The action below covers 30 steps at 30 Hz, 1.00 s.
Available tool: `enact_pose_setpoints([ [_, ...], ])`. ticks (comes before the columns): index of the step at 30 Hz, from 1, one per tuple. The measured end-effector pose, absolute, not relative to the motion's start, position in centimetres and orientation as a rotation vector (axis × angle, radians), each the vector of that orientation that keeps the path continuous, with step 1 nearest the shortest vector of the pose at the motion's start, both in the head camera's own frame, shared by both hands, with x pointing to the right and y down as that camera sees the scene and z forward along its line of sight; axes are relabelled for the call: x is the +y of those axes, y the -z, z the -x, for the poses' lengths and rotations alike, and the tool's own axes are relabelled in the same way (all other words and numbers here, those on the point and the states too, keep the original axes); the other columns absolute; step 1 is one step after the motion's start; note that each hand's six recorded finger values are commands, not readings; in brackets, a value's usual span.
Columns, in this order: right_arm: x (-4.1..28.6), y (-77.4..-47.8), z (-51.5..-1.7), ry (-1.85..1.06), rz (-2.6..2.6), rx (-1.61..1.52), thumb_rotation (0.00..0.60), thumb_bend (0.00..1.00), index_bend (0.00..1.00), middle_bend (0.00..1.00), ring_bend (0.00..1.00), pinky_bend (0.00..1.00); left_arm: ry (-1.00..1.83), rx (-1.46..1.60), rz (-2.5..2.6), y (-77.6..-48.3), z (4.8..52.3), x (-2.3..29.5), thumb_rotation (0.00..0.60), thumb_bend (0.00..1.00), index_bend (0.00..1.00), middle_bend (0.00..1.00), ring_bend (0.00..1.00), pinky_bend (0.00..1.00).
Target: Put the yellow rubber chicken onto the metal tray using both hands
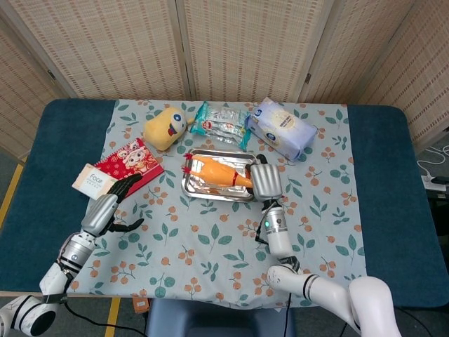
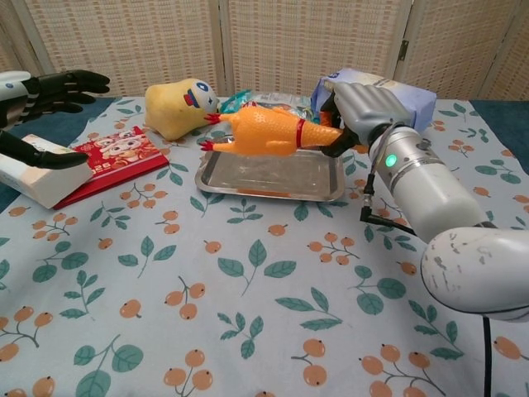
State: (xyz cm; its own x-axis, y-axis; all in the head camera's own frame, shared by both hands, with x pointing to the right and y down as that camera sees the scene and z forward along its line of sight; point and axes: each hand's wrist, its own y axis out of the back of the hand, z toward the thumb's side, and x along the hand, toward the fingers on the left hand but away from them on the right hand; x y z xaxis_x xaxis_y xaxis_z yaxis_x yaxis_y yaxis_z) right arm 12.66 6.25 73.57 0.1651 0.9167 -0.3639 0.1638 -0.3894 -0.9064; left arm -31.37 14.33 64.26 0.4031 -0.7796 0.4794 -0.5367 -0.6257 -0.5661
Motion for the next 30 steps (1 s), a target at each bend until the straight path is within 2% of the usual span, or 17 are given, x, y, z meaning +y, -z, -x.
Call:
enact_pose_setpoints([
  [6,5.3,-75.0,-11.8,-1.288,1.663,-1.019,0.6,0.35,0.92,0.63,0.55,0.67,1.058,1.15,2.347,-65.3,31.1,14.2,0.6,0.31,0.0,0.0,0.0,0.02],
  [12,4.9,-76.1,-10.6,-1.294,1.648,-0.953,0.6,0.35,0.81,0.59,0.44,0.57,1.067,1.154,2.35,-66.0,31.3,14.2,0.6,0.36,0.0,0.0,0.0,0.02],
  [15,4.9,-76.9,-9.9,-1.306,1.662,-0.906,0.6,0.32,0.67,0.46,0.33,0.48,1.079,1.151,2.364,-66.5,31.4,14.2,0.6,0.36,0.0,0.0,0.0,0.02],
  [20,5.3,-78.3,-9.7,-1.352,1.697,-0.824,0.6,0.23,0.11,0.12,0.05,0.22,1.087,1.143,2.38,-67.0,31.4,14.2,0.6,0.36,0.0,0.0,0.0,0.02],
  [21,5.4,-78.6,-9.8,-1.365,1.706,-0.808,0.6,0.21,0.05,0.07,0.02,0.19,1.087,1.141,2.38,-67.0,31.4,14.3,0.6,0.36,0.0,0.0,0.0,0.02],
  [23,5.3,-78.9,-10.0,-1.383,1.715,-0.794,0.6,0.16,0.0,0.0,0.0,0.15,1.086,1.139,2.383,-67.0,31.3,14.3,0.6,0.36,0.0,0.0,0.0,0.02],
  [30,4.5,-78.6,-10.7,-1.397,1.685,-0.775,0.6,0.07,0.0,0.0,0.0,0.03,1.092,1.14,2.389,-67.2,31.3,14.3,0.6,0.36,0.0,0.0,0.0,0.02],
])
